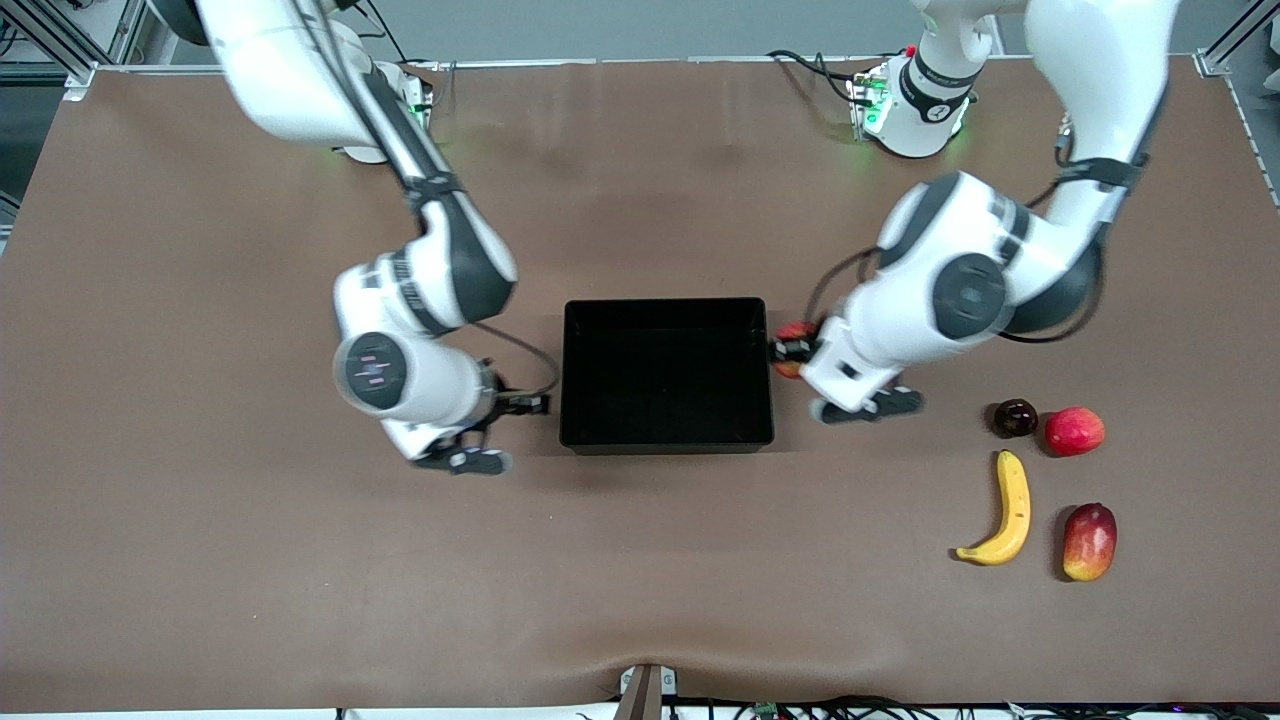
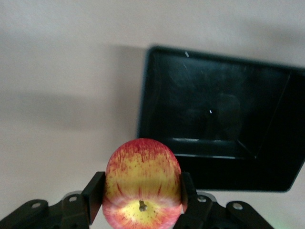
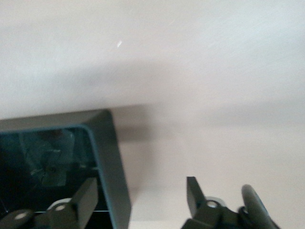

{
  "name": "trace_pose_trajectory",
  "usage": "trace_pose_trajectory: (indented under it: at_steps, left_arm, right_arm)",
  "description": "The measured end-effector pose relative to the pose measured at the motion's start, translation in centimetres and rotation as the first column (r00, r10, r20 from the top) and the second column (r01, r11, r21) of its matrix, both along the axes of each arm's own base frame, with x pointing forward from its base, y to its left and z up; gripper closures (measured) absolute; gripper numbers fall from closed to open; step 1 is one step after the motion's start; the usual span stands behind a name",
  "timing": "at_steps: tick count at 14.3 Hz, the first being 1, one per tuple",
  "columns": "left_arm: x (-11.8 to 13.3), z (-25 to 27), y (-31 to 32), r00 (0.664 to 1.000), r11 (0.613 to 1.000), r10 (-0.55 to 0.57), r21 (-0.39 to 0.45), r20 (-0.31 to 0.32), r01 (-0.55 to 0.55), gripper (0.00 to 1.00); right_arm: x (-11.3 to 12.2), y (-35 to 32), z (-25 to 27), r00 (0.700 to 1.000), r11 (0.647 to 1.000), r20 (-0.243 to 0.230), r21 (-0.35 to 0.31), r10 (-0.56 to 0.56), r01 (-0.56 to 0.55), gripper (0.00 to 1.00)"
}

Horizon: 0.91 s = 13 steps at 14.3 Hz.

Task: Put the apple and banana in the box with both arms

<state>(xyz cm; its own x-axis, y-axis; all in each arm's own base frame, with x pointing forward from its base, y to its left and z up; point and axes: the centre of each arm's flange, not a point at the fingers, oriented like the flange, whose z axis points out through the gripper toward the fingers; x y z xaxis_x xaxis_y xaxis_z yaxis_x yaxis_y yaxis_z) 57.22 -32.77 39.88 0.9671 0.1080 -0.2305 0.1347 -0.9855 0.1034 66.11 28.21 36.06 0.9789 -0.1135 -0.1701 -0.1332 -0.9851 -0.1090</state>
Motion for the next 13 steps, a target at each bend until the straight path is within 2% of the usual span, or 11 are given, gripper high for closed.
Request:
trace_pose_trajectory:
  at_steps: [1, 3, 6, 9, 13]
  left_arm:
    - [-1.3, -0.6, -2.2, 1.0, 0.999, -0.012, 0.032, 0.01, 0.012, 0.32]
    - [-2.8, -2.8, -5.8, 0.999, 0.999, 0.01, 0.048, 0.041, -0.012, 0.32]
    - [-3.4, -9.0, -9.0, 0.996, 0.997, 0.059, 0.037, 0.059, -0.062, 0.32]
    - [-4.3, -13.9, -10.4, 0.997, 0.995, 0.066, 0.076, 0.033, -0.068, 0.32]
    - [-5.6, -15.9, -11.5, 0.999, 0.995, 0.051, 0.089, 0.002, -0.051, 0.32]
  right_arm:
    - [0.8, -2.0, 1.2, 1.0, 1.0, 0.002, -0.016, -0.016, 0.016, 0.01]
    - [1.8, -6.1, 2.7, 0.998, 0.998, -0.025, -0.044, -0.056, 0.055, 0.0]
    - [2.5, -14.3, 7.4, 0.987, 0.987, -0.061, -0.072, -0.149, 0.145, 0.0]
    - [2.1, -22.2, 12.1, 0.981, 0.982, -0.067, -0.061, -0.183, 0.179, 0.0]
    - [0.2, -28.9, 17.3, 0.989, 0.987, -0.033, -0.078, -0.142, 0.139, 0.0]
